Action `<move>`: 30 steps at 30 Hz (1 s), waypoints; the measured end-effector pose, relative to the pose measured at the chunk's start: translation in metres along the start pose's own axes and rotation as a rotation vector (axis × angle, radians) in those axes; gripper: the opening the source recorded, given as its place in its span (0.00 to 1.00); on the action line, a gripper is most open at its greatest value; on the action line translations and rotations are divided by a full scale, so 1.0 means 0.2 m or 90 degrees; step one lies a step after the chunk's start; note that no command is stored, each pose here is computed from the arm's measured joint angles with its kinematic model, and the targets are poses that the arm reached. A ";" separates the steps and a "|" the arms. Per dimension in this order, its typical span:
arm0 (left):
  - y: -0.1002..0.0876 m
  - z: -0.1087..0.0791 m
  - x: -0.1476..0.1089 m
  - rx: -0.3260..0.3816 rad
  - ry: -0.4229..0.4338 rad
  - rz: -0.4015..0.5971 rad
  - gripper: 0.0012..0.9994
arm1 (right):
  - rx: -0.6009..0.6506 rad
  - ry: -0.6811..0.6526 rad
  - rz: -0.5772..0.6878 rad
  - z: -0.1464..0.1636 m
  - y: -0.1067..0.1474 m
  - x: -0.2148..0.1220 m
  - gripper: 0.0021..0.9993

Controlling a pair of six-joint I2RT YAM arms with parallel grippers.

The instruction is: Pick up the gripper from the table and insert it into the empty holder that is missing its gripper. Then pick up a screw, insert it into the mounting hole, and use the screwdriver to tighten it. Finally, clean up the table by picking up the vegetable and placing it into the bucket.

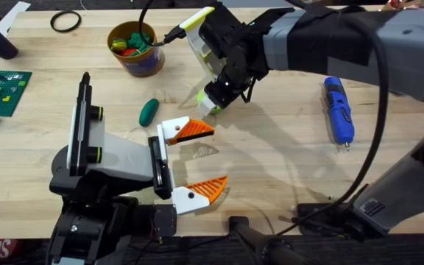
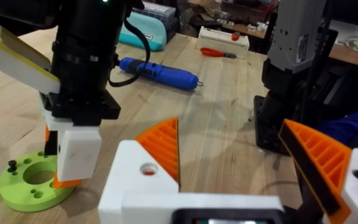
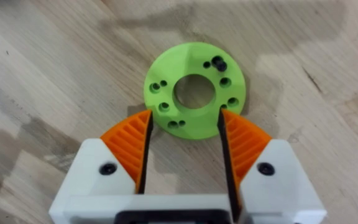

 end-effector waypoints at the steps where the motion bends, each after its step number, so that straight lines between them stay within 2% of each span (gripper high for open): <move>1: 0.00 0.00 0.00 0.001 0.000 0.000 0.99 | 0.001 0.001 0.001 0.00 0.00 0.00 0.62; 13: 0.00 0.00 0.00 0.000 0.000 0.000 0.99 | 0.001 0.002 -0.006 0.00 -0.01 0.00 0.63; 30: 0.00 0.00 0.00 0.000 0.000 0.000 0.99 | -0.007 0.006 -0.106 -0.01 -0.18 -0.01 0.63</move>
Point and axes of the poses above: each hand's point on the last joint's axis, 136 mm out from that joint toward the fingers, its own x axis out along the fingers, its own z axis along the line the jaws close on, y = z × x, the point moved 3 cm from there along -x, back along the fingers, and after that the axes turned 1 degree about x, right-handed, at the moved point
